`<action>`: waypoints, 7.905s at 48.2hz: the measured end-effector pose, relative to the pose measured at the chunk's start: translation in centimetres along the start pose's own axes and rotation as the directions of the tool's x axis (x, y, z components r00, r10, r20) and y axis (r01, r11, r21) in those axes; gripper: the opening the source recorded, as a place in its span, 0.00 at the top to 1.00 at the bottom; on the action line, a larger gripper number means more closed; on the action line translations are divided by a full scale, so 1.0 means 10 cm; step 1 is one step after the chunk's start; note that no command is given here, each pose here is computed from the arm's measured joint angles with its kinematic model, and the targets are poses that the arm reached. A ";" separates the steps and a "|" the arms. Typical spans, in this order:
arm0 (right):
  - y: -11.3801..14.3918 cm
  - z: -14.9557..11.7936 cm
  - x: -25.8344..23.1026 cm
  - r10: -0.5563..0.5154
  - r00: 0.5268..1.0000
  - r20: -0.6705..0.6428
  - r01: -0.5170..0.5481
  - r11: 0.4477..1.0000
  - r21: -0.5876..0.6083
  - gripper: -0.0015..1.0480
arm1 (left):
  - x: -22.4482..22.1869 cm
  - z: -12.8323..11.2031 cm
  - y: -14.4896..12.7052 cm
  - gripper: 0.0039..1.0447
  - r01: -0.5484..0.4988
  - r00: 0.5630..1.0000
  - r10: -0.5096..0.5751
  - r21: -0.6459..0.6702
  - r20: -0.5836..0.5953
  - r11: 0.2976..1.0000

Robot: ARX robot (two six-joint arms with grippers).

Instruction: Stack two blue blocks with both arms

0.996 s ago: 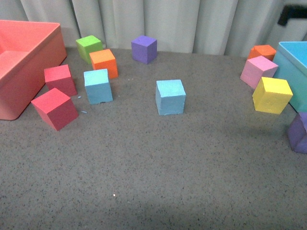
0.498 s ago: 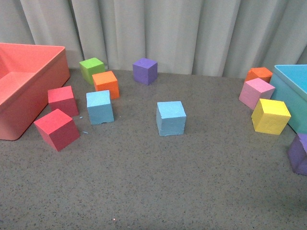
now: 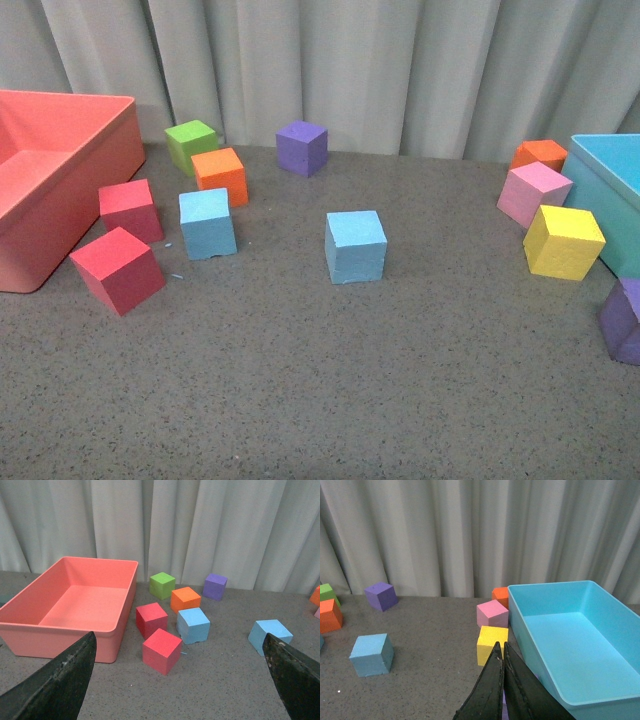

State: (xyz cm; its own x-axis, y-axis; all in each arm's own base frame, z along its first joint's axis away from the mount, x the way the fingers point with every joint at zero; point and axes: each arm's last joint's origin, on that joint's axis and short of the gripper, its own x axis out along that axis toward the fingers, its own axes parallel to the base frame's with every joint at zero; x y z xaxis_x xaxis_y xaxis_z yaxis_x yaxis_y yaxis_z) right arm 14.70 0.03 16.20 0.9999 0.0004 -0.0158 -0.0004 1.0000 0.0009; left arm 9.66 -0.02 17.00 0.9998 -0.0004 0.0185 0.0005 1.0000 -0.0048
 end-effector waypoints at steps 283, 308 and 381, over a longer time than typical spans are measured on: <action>0.00 0.02 -0.49 0.003 1.000 0.017 -0.003 1.000 -0.001 0.09 | 3.38 -0.26 -2.74 0.41 0.002 0.537 -0.062 -0.072 -0.841 0.997; 0.00 0.02 -0.49 0.004 1.000 0.017 -0.004 1.000 -0.001 0.09 | 3.16 0.16 -2.52 0.14 -0.020 0.767 -0.021 -0.057 -0.641 0.998; 0.00 0.02 -0.49 0.003 1.000 0.017 -0.003 1.000 0.000 0.09 | 0.45 -0.04 0.00 0.97 0.000 1.000 0.000 -0.003 -0.017 1.000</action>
State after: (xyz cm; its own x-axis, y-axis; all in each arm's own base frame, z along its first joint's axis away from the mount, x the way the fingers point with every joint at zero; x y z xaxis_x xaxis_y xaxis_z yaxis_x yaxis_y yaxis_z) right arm 9.77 0.03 16.45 1.0000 0.0034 0.0010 -0.0034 1.0000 0.0006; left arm 14.12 -0.04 16.71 1.0000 -0.0004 0.0017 0.0004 1.0000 -0.0074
